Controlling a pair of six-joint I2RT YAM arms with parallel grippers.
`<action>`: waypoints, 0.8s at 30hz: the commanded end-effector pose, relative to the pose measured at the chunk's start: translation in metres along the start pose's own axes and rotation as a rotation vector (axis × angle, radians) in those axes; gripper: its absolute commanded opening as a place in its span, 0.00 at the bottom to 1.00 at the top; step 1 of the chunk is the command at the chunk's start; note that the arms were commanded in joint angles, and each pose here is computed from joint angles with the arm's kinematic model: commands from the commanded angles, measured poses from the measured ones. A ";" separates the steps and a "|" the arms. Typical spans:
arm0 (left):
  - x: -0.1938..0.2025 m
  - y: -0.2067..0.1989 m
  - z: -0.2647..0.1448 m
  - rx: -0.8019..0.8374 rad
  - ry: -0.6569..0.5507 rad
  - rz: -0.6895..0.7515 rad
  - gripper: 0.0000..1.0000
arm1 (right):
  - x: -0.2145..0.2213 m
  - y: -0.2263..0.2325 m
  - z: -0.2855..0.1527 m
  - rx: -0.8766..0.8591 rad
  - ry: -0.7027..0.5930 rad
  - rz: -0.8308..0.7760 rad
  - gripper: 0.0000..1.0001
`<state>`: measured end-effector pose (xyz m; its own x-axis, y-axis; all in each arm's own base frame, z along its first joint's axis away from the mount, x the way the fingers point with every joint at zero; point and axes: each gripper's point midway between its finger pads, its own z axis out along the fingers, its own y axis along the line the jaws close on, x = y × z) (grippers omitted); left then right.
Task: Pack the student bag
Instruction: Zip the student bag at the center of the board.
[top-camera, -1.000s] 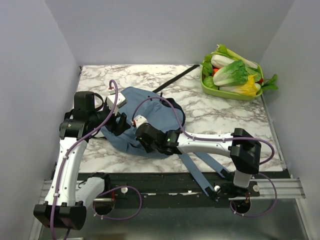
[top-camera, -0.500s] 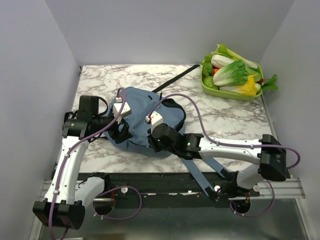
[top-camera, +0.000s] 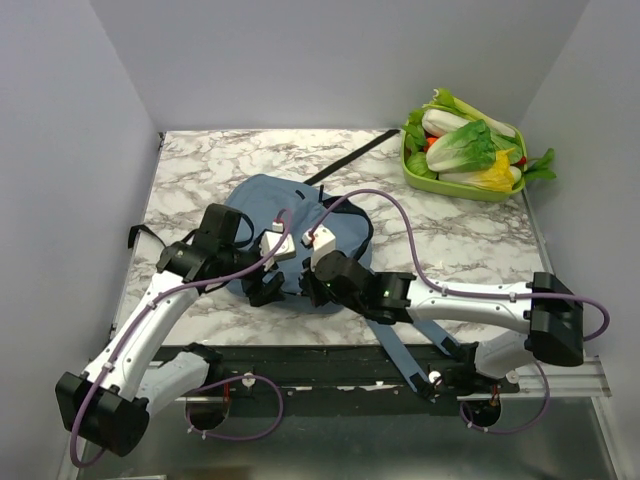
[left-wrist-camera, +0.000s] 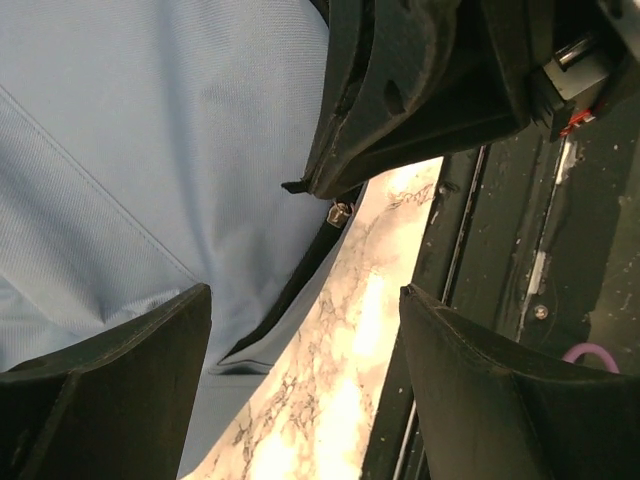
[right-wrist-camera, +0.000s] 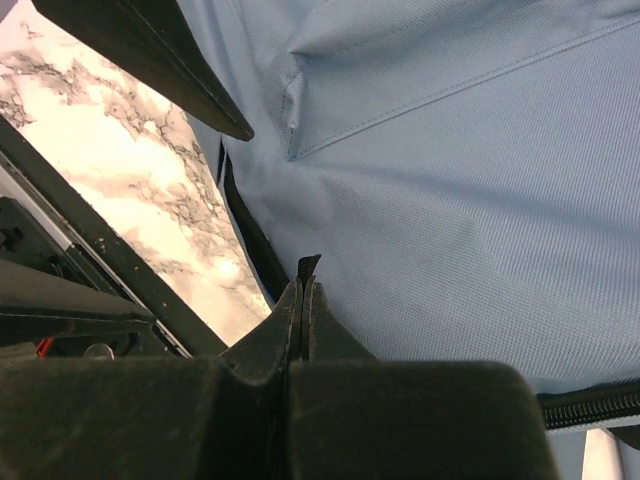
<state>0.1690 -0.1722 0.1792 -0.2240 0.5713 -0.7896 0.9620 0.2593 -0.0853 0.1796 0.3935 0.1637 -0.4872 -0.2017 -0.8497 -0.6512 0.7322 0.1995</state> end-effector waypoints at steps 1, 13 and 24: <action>0.001 0.009 0.010 -0.025 0.021 0.081 0.83 | -0.014 -0.010 -0.005 0.031 -0.068 0.066 0.01; 0.012 0.008 0.036 0.030 0.071 0.226 0.82 | -0.006 -0.029 -0.004 0.049 -0.054 0.142 0.01; 0.028 -0.003 0.057 0.089 0.107 0.302 0.65 | -0.005 -0.037 -0.001 0.028 -0.045 0.222 0.01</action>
<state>0.1654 -0.1981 0.1301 -0.0017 0.6839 -0.7296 0.9982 0.0445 0.0394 0.1994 0.3701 0.1510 -0.5822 -0.0758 -0.8095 -0.5415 0.7789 0.3165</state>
